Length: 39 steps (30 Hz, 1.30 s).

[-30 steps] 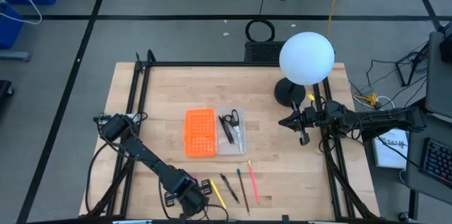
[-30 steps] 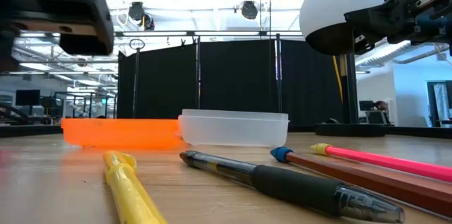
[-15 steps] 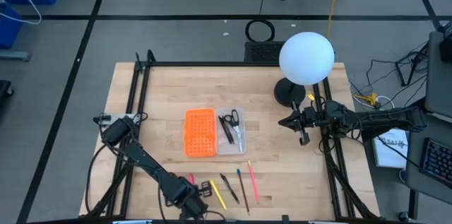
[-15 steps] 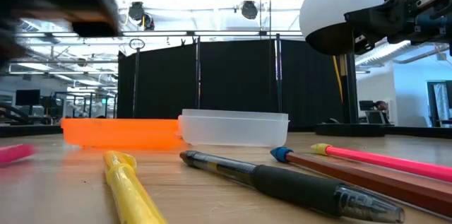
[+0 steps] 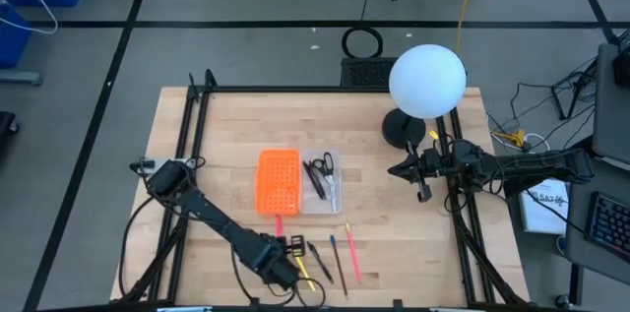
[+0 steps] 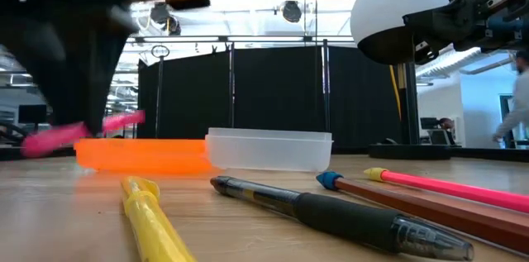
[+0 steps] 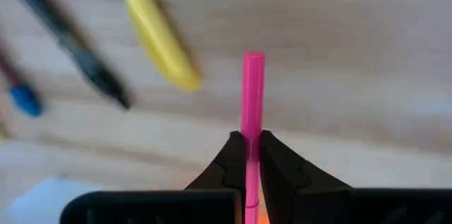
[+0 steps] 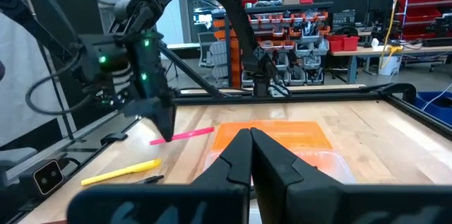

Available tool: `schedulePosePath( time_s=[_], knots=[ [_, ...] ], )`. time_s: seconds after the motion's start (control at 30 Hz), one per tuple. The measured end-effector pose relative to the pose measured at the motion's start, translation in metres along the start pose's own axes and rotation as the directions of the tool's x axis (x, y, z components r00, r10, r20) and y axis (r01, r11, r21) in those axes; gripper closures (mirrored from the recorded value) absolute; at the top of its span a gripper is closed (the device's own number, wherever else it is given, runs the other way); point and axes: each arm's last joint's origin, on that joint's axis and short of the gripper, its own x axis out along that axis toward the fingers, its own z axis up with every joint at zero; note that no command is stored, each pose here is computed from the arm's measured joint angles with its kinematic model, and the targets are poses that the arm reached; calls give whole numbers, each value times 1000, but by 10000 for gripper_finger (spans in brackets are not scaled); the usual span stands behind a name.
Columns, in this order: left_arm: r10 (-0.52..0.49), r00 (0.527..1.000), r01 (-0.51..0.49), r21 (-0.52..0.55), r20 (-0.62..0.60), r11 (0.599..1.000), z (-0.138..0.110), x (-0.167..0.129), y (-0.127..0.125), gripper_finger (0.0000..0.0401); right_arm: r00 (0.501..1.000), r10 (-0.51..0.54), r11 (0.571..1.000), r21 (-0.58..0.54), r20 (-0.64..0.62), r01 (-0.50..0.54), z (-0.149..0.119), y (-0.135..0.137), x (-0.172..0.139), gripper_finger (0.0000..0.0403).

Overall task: Pick & place school supplies into a supply box
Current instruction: Put the pink pen into the transparent supply box

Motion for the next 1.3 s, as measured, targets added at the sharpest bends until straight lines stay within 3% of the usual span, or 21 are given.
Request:
schedulePosePath(
  time_s=[0.27, 0.4, 0.63, 0.97, 1.3],
  knots=[
    [235, 968, -240, 54, 87, 969, -28, -37, 28, 379, 1000, -1, 1000, -11, -12, 1, -1, 0, 0, 403],
    [296, 949, -305, 83, 103, 949, -49, -44, 44, 379, 1000, -1, 1000, -17, -11, 1, -1, 0, 0, 403],
    [303, 943, -319, 110, 138, 941, -93, -30, 73, 379, 1000, -1, 1000, -20, -6, 0, -1, 0, 0, 403],
    [298, 936, -307, 25, 187, 951, -168, 17, 90, 382, 1000, -1, 1000, -19, -2, 1, 0, 0, 0, 403],
    [261, 951, -265, 8, 165, 964, -192, 47, 79, 382, 1000, -6, 1000, -19, -2, 6, 0, 0, 0, 403]
  ],
)
